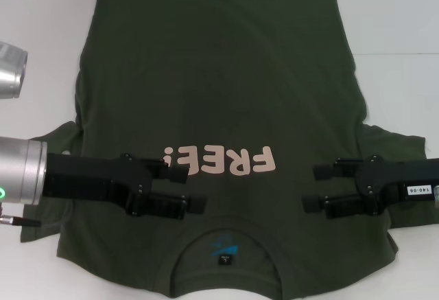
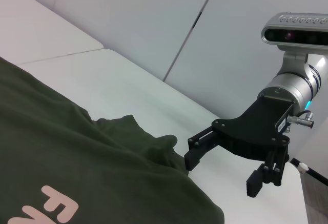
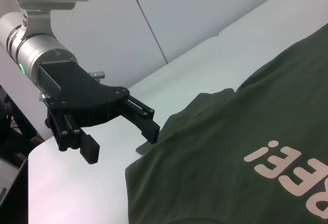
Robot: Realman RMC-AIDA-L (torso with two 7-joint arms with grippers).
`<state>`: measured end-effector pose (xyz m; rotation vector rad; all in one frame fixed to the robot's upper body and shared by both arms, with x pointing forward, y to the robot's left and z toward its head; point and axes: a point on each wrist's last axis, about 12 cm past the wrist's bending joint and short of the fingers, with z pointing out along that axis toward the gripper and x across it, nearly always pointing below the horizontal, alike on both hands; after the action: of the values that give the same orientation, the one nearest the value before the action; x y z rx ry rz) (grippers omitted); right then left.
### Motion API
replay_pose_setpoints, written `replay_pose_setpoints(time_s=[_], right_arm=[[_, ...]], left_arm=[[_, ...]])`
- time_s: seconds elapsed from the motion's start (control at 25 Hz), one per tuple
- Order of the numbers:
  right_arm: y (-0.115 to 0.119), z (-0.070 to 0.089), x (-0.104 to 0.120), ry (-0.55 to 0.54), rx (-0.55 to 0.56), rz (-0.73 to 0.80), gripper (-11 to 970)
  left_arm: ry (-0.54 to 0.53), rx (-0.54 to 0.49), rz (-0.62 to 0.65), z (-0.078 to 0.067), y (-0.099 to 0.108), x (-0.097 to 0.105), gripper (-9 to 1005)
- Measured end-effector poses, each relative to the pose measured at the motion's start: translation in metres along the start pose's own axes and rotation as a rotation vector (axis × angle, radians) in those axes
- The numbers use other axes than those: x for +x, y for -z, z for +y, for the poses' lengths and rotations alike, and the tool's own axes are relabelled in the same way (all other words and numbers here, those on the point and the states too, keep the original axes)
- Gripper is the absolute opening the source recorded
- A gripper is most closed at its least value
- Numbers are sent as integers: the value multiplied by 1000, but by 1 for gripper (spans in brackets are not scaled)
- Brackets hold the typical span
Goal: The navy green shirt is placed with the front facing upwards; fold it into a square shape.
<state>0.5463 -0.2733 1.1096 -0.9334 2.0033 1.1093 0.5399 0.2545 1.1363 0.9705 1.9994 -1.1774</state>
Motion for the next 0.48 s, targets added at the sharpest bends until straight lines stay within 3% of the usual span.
replay_pose_setpoints(time_s=[0.48], right_arm=[[2,-1,0,-3,13,-14,942]], left_arm=[[-6,-1,-3,1,-1,-3,841]])
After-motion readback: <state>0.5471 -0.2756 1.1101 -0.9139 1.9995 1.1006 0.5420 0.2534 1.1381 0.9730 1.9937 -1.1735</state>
